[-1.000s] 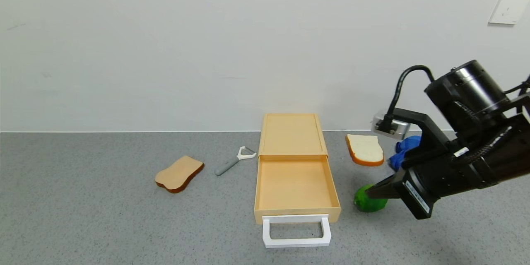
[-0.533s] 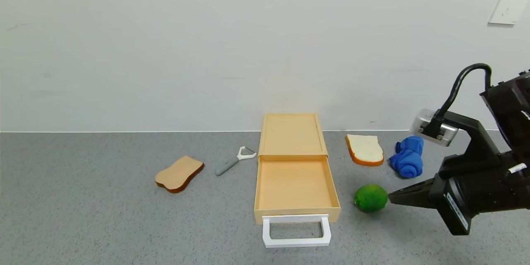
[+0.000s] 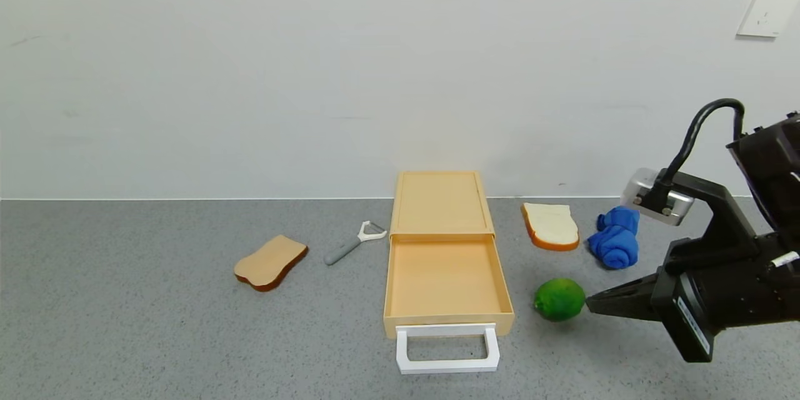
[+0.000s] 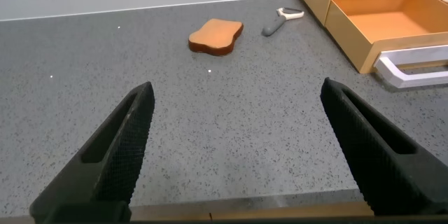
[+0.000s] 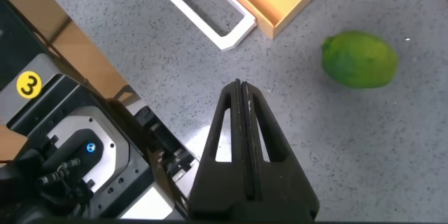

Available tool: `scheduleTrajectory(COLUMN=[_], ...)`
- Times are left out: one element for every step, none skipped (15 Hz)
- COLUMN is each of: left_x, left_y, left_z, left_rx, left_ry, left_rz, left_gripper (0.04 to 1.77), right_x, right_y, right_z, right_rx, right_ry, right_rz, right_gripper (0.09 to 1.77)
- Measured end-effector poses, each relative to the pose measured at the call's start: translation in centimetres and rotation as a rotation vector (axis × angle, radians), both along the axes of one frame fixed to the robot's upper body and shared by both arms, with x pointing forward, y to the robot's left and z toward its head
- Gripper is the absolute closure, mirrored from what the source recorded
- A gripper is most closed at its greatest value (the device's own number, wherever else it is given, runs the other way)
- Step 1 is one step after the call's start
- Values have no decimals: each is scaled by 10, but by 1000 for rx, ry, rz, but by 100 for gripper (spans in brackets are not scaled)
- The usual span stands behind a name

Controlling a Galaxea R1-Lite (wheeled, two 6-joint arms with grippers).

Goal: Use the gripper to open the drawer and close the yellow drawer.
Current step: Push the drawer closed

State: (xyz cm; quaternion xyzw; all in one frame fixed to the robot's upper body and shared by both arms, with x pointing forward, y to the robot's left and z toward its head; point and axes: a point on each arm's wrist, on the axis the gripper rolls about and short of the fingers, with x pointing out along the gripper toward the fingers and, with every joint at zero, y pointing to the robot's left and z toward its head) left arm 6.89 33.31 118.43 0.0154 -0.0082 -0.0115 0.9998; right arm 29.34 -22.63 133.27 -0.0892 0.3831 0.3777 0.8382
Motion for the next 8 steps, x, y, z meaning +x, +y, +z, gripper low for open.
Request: scheduleTrajectory(left_x=[0,0,0,0,0,0,0,0], left_y=[0,0,0,0,0,0,0,0], left_z=[0,0,0,0,0,0,0,0], left_rx=[0,0,0,0,0,0,0,0], left_ry=[0,0,0,0,0,0,0,0], left_rz=[0,0,0,0,0,0,0,0], left_gripper=[9,9,9,9,9,9,9,9], right_x=[0,1,3,5,7,9,10,11], right_y=[6,13,21,29,37,45,55,65], right_z=[-2,-3,-5,-7,-11,-15,-21,-27], right_rx=[16,43,62,62,52,52,49,45], right_ry=[23,42,46,44,48,56,76,94], right_rz=[-9,-25,-47,-77,-114,-144,-161,-174], right_gripper=[174,174,174,174,174,174,174,174])
